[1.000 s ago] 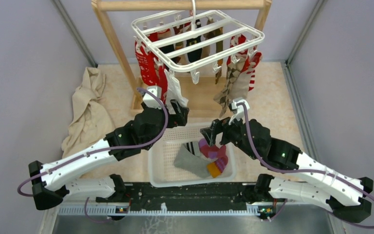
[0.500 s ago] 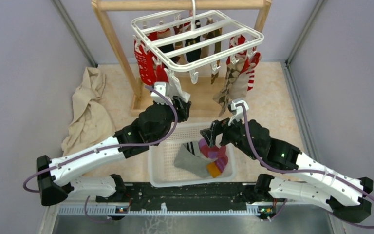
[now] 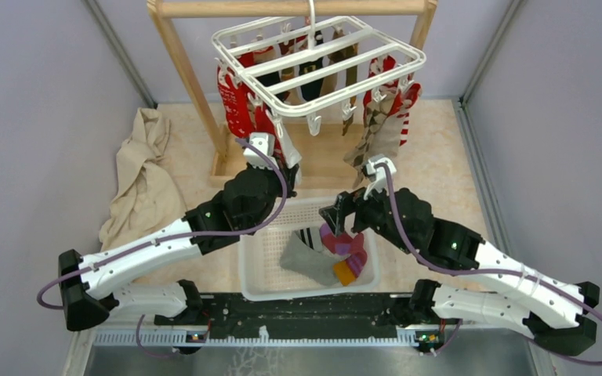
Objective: Remove the socks clipped to the hanger
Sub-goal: Adjust the hanger on the clothesline.
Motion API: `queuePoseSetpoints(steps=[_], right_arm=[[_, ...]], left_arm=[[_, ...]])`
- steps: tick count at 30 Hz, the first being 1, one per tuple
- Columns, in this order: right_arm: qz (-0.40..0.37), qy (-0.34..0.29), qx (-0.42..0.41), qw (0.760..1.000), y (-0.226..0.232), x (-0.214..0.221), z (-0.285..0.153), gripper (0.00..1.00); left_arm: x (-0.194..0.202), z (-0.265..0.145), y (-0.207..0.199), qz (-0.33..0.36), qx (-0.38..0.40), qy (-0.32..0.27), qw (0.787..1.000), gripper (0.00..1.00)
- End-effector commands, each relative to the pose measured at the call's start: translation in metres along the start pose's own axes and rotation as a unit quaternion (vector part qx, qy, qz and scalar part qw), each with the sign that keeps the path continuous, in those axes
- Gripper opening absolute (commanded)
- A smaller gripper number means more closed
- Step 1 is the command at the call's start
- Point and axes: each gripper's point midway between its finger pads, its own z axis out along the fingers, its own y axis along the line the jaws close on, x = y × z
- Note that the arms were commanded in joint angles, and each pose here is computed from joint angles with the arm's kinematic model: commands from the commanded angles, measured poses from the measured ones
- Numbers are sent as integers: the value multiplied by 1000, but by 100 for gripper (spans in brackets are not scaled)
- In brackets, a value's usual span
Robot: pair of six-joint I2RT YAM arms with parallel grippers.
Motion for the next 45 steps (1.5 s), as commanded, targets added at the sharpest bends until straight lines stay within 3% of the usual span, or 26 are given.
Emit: queuePoseSetpoints(steps=[1, 11, 19, 30, 39, 45], right_arm=[[-2, -43, -39, 998, 29, -52, -3, 87], [16, -118, -57, 991, 64, -147, -6, 79], [29, -187, -85, 978, 95, -194, -9, 71], [-5, -191, -69, 979, 128, -206, 26, 65], [-23, -208, 30, 977, 108, -200, 53, 64], [-32, -228, 46, 972, 107, -204, 60, 63]], left_arm=[[-5, -13, 12, -14, -11, -7, 1000, 0], [11, -18, 26, 9, -18, 4, 1000, 0], [14, -12, 30, 35, -31, -2, 999, 0], [16, -9, 29, 52, -30, -3, 998, 0], [15, -14, 29, 54, -19, -1, 998, 0], [14, -17, 32, 60, -17, -1, 998, 0]])
